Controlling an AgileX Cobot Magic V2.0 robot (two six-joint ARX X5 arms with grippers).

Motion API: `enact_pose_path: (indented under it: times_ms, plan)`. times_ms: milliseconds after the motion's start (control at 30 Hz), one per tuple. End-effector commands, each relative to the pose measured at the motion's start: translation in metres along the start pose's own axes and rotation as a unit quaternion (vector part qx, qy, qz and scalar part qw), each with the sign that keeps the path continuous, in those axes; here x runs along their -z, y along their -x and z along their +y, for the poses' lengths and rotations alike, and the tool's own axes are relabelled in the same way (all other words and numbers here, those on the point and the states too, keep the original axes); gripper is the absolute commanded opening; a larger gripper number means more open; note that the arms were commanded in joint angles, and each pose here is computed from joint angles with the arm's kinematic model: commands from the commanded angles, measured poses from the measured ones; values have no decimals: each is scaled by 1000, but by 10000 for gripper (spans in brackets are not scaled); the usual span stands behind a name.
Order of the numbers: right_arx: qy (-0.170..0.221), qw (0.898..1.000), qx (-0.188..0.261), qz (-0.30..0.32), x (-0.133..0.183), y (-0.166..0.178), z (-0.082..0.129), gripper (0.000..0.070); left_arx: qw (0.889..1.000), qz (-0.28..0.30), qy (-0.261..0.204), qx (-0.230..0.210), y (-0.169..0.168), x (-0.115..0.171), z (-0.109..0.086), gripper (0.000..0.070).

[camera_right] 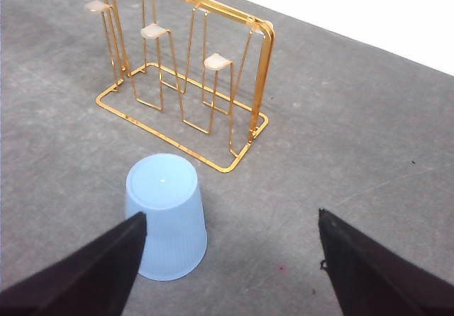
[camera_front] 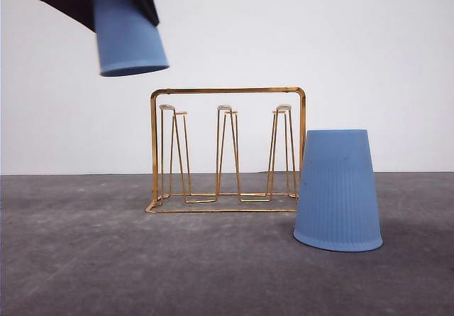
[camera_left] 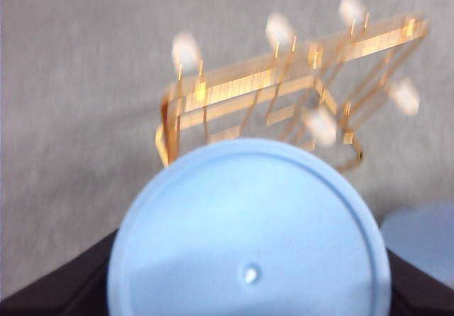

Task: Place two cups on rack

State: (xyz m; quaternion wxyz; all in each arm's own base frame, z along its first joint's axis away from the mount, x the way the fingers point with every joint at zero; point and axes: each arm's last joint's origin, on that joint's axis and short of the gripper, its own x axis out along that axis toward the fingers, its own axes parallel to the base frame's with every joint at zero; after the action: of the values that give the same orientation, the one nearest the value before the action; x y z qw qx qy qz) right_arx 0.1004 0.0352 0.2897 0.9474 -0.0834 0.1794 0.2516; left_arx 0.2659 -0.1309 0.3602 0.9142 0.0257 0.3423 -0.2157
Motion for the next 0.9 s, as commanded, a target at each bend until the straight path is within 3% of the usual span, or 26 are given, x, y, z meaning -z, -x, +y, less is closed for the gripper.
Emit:
enact_pose_path:
  times_ms: [0, 200, 633, 700, 800, 867]
  plan:
    - [2, 1000, 1, -10, -5, 2, 0, 489, 1000, -6, 1, 1, -9, -6, -2, 348]
    - [2, 1000, 1, -10, -5, 2, 0, 489, 1000, 1, 1, 0, -45, -7, 0, 348]
    - [2, 1000, 1, -9, -5, 2, 0, 489, 996, 88, 3, -7, -129, 19, 4, 359]
    - [2, 1000, 2, -9, -5, 2, 0, 489, 995, 96, 3, -5, -136, 22, 4, 402]
    - [2, 1000, 2, -9, -5, 2, 0, 489, 995, 103, 2, -3, -141, 25, 3, 537]
    - [2, 1000, 2, -9, -5, 2, 0, 489, 995, 104, 2, -3, -141, 25, 3, 568]
